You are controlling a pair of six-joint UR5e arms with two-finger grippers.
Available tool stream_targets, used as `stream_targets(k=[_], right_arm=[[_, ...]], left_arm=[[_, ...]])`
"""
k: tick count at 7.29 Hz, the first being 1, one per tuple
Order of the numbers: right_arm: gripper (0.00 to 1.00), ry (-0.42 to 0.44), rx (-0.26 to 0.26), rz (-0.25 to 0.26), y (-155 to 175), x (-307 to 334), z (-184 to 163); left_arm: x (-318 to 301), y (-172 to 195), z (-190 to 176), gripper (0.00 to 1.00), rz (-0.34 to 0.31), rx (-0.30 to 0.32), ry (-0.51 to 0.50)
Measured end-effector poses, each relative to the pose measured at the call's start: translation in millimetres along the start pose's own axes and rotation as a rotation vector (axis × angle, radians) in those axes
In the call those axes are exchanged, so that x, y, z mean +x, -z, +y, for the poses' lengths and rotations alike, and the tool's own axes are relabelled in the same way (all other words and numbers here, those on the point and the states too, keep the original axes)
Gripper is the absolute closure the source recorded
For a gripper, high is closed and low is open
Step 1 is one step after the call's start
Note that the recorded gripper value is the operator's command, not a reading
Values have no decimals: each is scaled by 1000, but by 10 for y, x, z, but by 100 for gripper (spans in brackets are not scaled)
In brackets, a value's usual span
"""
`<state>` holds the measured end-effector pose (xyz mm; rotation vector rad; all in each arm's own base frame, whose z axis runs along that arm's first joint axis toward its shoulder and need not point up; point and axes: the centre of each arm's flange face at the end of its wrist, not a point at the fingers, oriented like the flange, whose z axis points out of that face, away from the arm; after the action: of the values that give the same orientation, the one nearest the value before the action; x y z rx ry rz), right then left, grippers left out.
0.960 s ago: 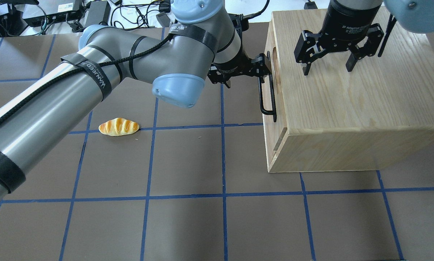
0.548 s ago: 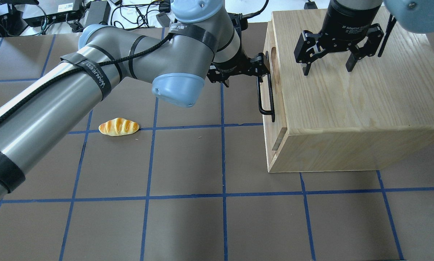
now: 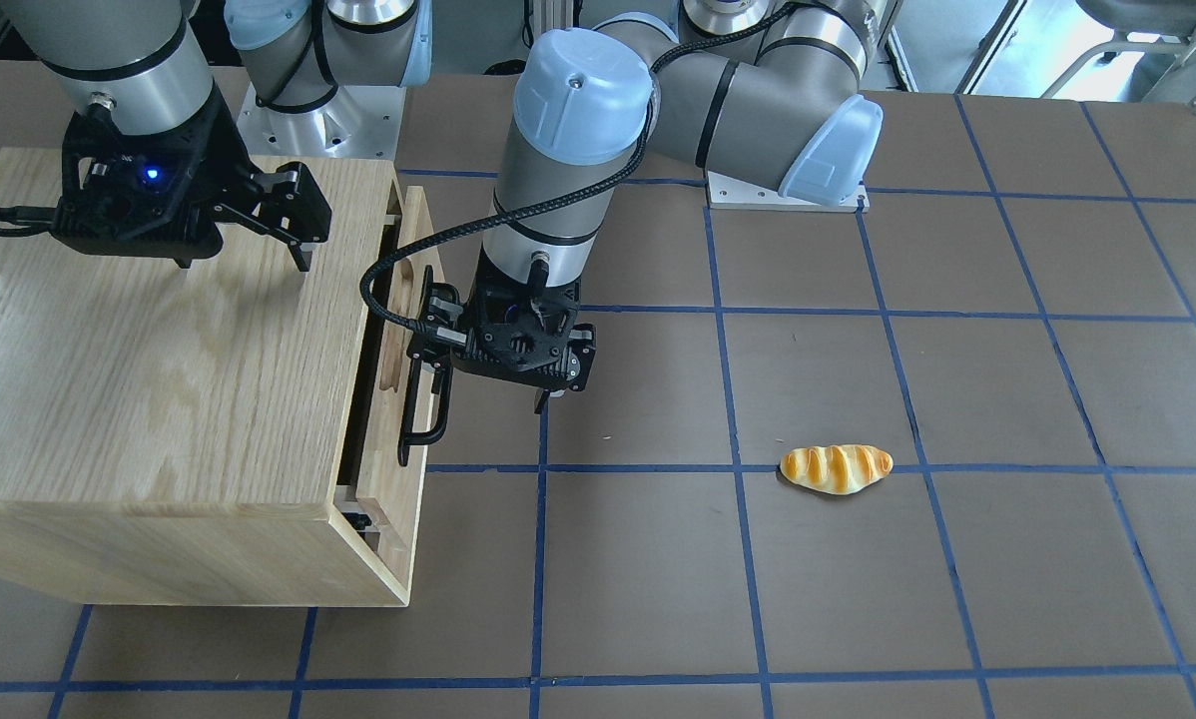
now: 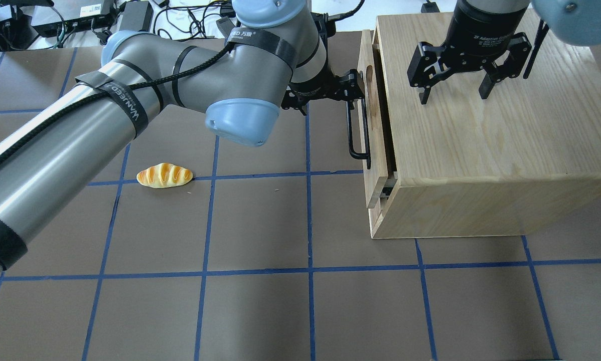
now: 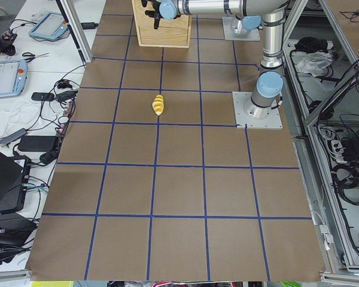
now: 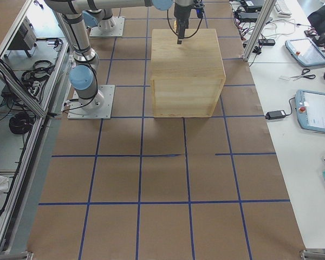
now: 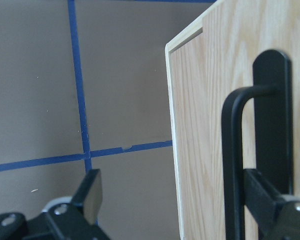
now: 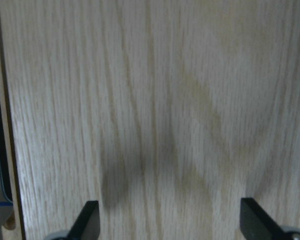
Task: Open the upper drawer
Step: 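Pull the handle with the left gripper, sliding the drawer outward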
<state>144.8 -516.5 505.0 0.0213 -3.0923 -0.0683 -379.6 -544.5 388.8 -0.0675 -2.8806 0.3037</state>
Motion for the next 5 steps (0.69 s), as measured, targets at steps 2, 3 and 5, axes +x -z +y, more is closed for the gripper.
stream_targets(k=[2,3,5], right_arm=[[0,0,0,0,0,0,0],[0,-1,0,0,-1,0,0],[0,-1,0,0,-2,0,0]], left_arm=[[-135,51,-61,0,-16,7,18],[-203,68,-91,0,-19,9,26],[-253,102,-103,0,-25,3,30]])
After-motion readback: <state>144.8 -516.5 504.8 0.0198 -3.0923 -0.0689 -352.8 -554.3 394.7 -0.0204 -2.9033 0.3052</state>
